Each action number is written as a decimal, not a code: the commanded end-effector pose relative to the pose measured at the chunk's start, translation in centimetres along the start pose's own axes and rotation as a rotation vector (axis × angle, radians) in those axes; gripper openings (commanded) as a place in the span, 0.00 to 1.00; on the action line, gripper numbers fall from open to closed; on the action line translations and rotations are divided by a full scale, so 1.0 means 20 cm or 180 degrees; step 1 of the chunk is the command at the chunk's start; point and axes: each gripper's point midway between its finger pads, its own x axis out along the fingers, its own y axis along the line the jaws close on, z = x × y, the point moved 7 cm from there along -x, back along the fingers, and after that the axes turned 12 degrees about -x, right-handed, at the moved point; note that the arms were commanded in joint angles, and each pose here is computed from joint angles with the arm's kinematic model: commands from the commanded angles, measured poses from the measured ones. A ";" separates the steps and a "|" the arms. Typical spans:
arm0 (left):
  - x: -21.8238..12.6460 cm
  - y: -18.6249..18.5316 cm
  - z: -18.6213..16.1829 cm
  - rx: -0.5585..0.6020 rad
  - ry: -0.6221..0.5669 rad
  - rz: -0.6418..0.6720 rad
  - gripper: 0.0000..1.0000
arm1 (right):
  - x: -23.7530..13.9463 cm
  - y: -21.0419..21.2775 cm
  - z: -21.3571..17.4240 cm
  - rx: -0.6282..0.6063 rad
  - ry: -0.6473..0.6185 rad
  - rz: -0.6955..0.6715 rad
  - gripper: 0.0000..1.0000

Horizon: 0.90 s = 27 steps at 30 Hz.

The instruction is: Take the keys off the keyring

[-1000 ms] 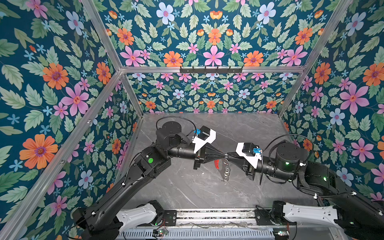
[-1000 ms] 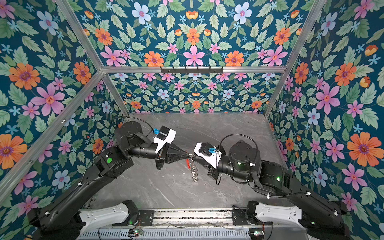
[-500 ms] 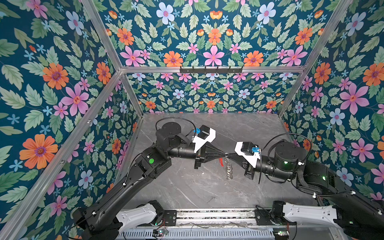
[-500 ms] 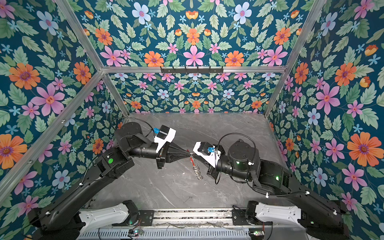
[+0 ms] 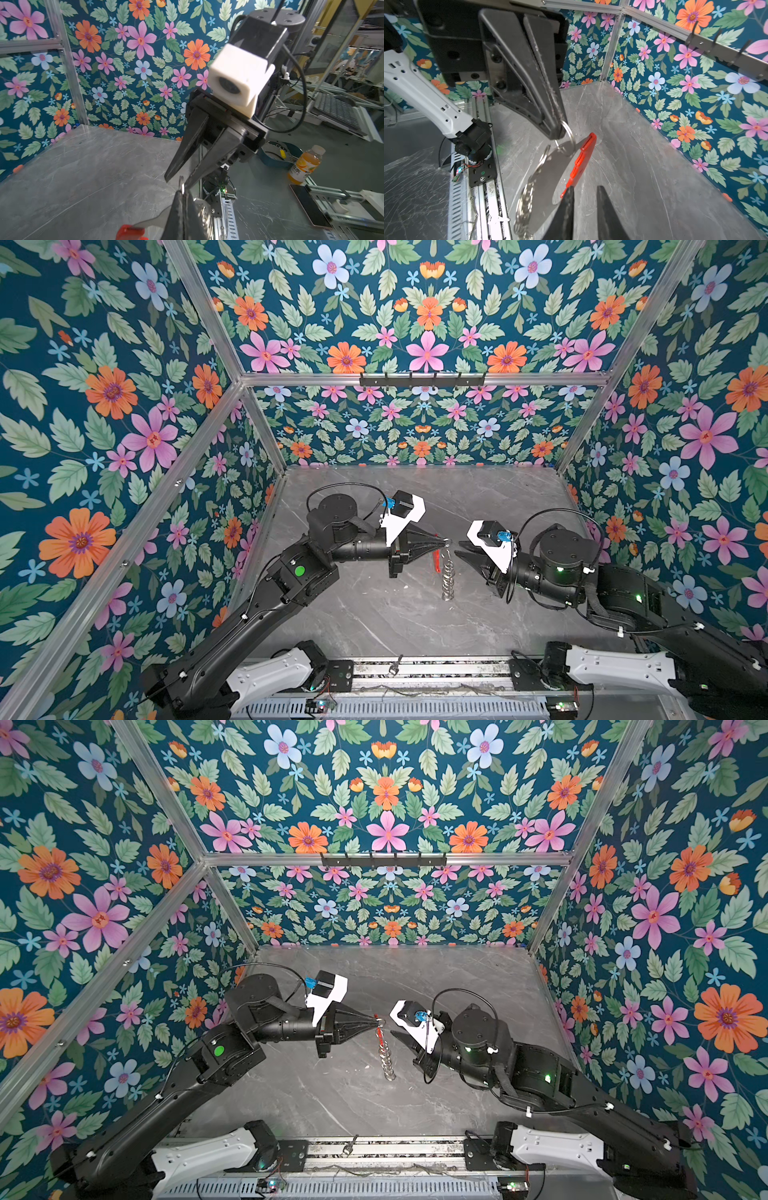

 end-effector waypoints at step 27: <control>-0.17 0.47 -0.46 -0.1074 -0.0694 0.2360 0.00 | 0.30 0.34 -0.48 0.1848 0.0913 0.1388 0.34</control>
